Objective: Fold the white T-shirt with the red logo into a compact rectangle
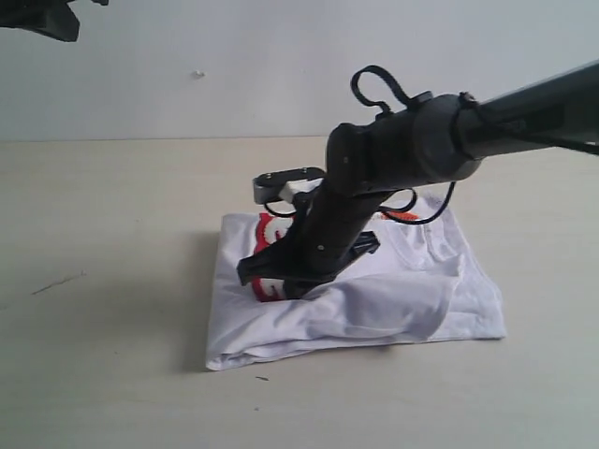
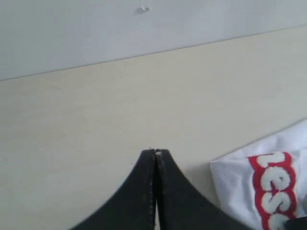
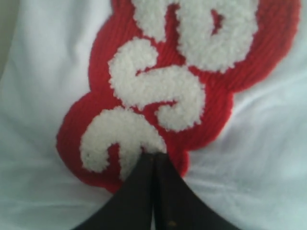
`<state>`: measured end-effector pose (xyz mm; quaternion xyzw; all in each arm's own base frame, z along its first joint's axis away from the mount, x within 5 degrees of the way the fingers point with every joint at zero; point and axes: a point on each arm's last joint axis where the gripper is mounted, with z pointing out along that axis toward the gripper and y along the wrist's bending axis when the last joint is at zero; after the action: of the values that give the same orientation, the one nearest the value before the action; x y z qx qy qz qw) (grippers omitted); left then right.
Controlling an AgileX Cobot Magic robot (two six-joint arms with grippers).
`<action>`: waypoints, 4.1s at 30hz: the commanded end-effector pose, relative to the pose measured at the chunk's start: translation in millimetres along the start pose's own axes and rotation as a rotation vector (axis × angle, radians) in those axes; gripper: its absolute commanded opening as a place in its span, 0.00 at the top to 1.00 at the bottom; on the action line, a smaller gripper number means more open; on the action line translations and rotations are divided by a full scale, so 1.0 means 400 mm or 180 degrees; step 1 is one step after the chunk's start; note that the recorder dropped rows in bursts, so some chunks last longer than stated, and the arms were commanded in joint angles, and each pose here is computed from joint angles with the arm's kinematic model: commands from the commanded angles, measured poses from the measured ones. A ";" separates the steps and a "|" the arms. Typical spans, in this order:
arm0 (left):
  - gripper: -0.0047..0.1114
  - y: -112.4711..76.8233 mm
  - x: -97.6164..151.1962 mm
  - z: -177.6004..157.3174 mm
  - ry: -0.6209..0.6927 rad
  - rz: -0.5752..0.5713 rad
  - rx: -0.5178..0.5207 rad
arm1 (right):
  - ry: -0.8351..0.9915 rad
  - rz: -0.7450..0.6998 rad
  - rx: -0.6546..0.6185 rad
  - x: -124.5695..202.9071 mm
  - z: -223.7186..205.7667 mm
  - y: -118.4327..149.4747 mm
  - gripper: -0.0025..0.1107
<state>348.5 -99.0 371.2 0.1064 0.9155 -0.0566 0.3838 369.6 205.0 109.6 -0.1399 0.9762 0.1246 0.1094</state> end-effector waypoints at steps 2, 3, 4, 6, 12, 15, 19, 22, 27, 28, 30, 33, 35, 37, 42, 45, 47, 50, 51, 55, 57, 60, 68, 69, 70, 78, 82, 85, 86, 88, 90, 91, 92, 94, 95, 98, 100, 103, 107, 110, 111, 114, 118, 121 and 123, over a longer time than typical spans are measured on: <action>0.96 -0.003 -0.006 -0.049 -0.0154 -0.0064 0.0066 | 0.0085 -0.0132 -0.0186 -0.012 0.020 0.094 0.98; 0.96 -0.003 -0.004 -0.056 -0.0175 -0.0065 0.0068 | 0.0075 -0.0206 -0.0153 -0.019 0.006 0.095 0.98; 0.96 -0.003 -0.002 -0.064 -0.0212 -0.0069 0.0074 | 0.0063 -0.0258 -0.0119 -0.023 -0.009 0.096 0.98; 0.96 -0.002 0.004 -0.077 -0.0304 -0.0070 0.0078 | -0.0080 -0.0279 0.0081 -0.039 -0.063 0.074 0.98; 0.96 -0.001 0.026 -0.095 -0.0490 -0.0072 0.0086 | -0.0434 -0.0014 0.0516 -0.043 -0.239 -0.038 0.88; 0.96 -0.001 0.036 -0.094 -0.0477 -0.0077 0.0089 | -0.0449 0.0186 0.0584 -0.022 -0.293 -0.115 0.78; 0.96 -0.001 0.051 -0.098 -0.0470 -0.0083 0.0093 | -0.0359 0.0528 0.0705 0.015 -0.313 -0.224 0.60; 0.96 0.000 0.057 -0.103 -0.0483 -0.0083 0.0094 | -0.0211 0.0685 0.0670 0.052 -0.285 -0.268 0.51; 0.96 0.000 0.057 -0.112 -0.0493 -0.0083 0.0095 | -0.0124 0.0739 0.0453 0.092 -0.239 -0.291 0.50; 0.96 0.000 0.059 -0.112 -0.0470 -0.0083 0.0094 | -0.0128 0.0806 0.0453 0.102 -0.233 -0.303 0.50; 0.96 0.000 0.060 -0.112 -0.0450 -0.0082 0.0093 | -0.0016 0.0900 0.0445 0.121 -0.219 -0.318 0.50; 0.96 0.000 0.060 -0.112 -0.0450 -0.0082 0.0093 | 0.0004 0.1008 0.0296 0.143 -0.164 -0.320 0.50; 0.96 0.000 0.061 -0.114 -0.0441 -0.0082 0.0092 | 0.0008 0.1065 0.0192 0.145 -0.133 -0.320 0.50; 0.96 0.000 0.061 -0.114 -0.0441 -0.0082 0.0092 | 0.0037 0.1082 0.0186 0.147 -0.116 -0.323 0.50; 0.96 0.000 0.060 -0.114 -0.0462 -0.0083 0.0093 | -0.0075 0.1098 0.0196 0.140 -0.109 -0.327 0.50; 0.96 0.000 0.058 -0.114 -0.0488 -0.0083 0.0094 | -0.0096 0.1015 0.0203 0.138 -0.108 -0.326 0.53; 0.96 0.000 0.057 -0.114 -0.0501 -0.0083 0.0095 | -0.0065 0.0938 0.0200 0.140 -0.108 -0.326 0.62; 0.96 0.000 0.057 -0.111 -0.0495 -0.0083 0.0095 | -0.0053 0.0811 0.0191 0.141 -0.110 -0.325 0.98; 0.96 0.000 0.057 -0.111 -0.0495 -0.0083 0.0095 | -0.0066 0.0792 0.0192 0.139 -0.113 -0.324 0.98; 0.96 0.000 0.056 -0.110 -0.0511 -0.0083 0.0095 | -0.0238 0.0591 0.0166 0.121 -0.187 -0.305 0.98; 0.96 0.000 0.056 -0.110 -0.0511 -0.0083 0.0095 | -0.0414 0.0537 0.0165 0.101 -0.233 -0.295 0.98; 0.96 -0.001 0.056 -0.110 -0.0510 -0.0088 0.0099 | -0.0682 0.0424 0.0197 0.075 -0.303 -0.281 0.98; 0.96 -0.001 0.053 -0.110 -0.0552 -0.0087 0.0100 | -0.1085 0.0031 0.0675 0.038 -0.439 -0.280 0.98; 0.96 -0.001 0.053 -0.110 -0.0552 -0.0087 0.0100 | -0.1088 0.0000 0.0791 0.036 -0.444 -0.287 0.98; 0.96 -0.001 0.053 -0.110 -0.0552 -0.0087 0.0100 | -0.1084 -0.0072 0.0917 0.034 -0.445 -0.296 0.98; 0.96 -0.001 0.049 -0.111 -0.0611 -0.0088 0.0103 | -0.1146 -0.0065 0.2176 0.034 -0.487 -0.373 0.98; 0.96 -0.001 0.047 -0.111 -0.0641 -0.0088 0.0104 | -0.1149 -0.0162 0.2539 0.030 -0.494 -0.394 0.98; 0.96 -0.001 0.047 -0.111 -0.0641 -0.0088 0.0104 | -0.1064 -0.0251 0.2658 0.026 -0.473 -0.406 0.95; 0.96 -0.001 0.047 -0.111 -0.0635 -0.0088 0.0104 | -0.1012 -0.0261 0.2744 0.024 -0.464 -0.415 0.92; 0.96 -0.001 0.048 -0.111 -0.0627 -0.0088 0.0104 | -0.0855 -0.0276 0.3043 0.026 -0.449 -0.438 0.85; 0.96 -0.001 0.048 -0.111 -0.0627 -0.0088 0.0104 | -0.0729 -0.0178 0.3403 0.032 -0.439 -0.462 0.77; 0.96 -0.001 0.048 -0.111 -0.0627 -0.0088 0.0104 | -0.0669 -0.0160 0.3572 0.033 -0.433 -0.472 0.73; 0.96 -0.001 0.048 -0.111 -0.0627 -0.0088 0.0104 | -0.0619 -0.0142 0.3734 0.034 -0.427 -0.482 0.69; 0.96 -0.001 0.047 -0.111 -0.0633 -0.0088 0.0104 | -0.0544 -0.0186 0.3929 0.033 -0.411 -0.495 0.65; 0.96 -0.001 0.047 -0.111 -0.0633 -0.0088 0.0104 | -0.0525 -0.0193 0.3946 0.033 -0.401 -0.499 0.64; 0.96 -0.001 0.047 -0.111 -0.0633 -0.0088 0.0104 | -0.0527 -0.0174 0.3859 0.030 -0.372 -0.503 0.64; 0.96 -0.001 0.047 -0.111 -0.0640 -0.0088 0.0104 | -0.0612 -0.0125 0.3669 0.026 -0.361 -0.498 0.65; 0.96 -0.001 0.046 -0.111 -0.0647 -0.0088 0.0104 | -0.0577 -0.0272 0.3132 0.023 -0.337 -0.476 0.76; 0.96 -0.001 0.047 -0.111 -0.0636 -0.0088 0.0104 | -0.0565 -0.0266 0.2229 0.022 -0.284 -0.435 0.98; 0.96 -0.001 0.051 -0.110 -0.0575 -0.0088 0.0101 | -0.0484 -0.0198 0.1723 0.027 -0.240 -0.412 0.98; 0.96 -0.001 0.052 -0.110 -0.0562 -0.0087 0.0101 | -0.0398 -0.0179 0.1587 0.033 -0.222 -0.408 0.98; 0.96 0.000 0.052 -0.119 -0.0577 -0.0087 0.0102 | -0.0132 -0.0109 0.1307 0.051 -0.169 -0.402 0.98; 0.96 0.000 0.050 -0.142 -0.0656 -0.0087 0.0106 | 0.0087 0.0118 0.1033 0.073 -0.098 -0.400 0.98; 0.96 0.000 0.048 -0.158 -0.0717 -0.0088 0.0109 | 0.0184 0.0056 0.0814 0.078 -0.059 -0.367 0.98; 0.96 0.000 0.046 -0.165 -0.0755 -0.0088 0.0111 | 0.0212 -0.0018 0.0680 0.077 -0.043 -0.326 0.98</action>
<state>293.7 -84.8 399.4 0.0969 0.8698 -0.0833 0.4765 385.6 45.7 108.8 -0.1260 0.9838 -0.0253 0.1249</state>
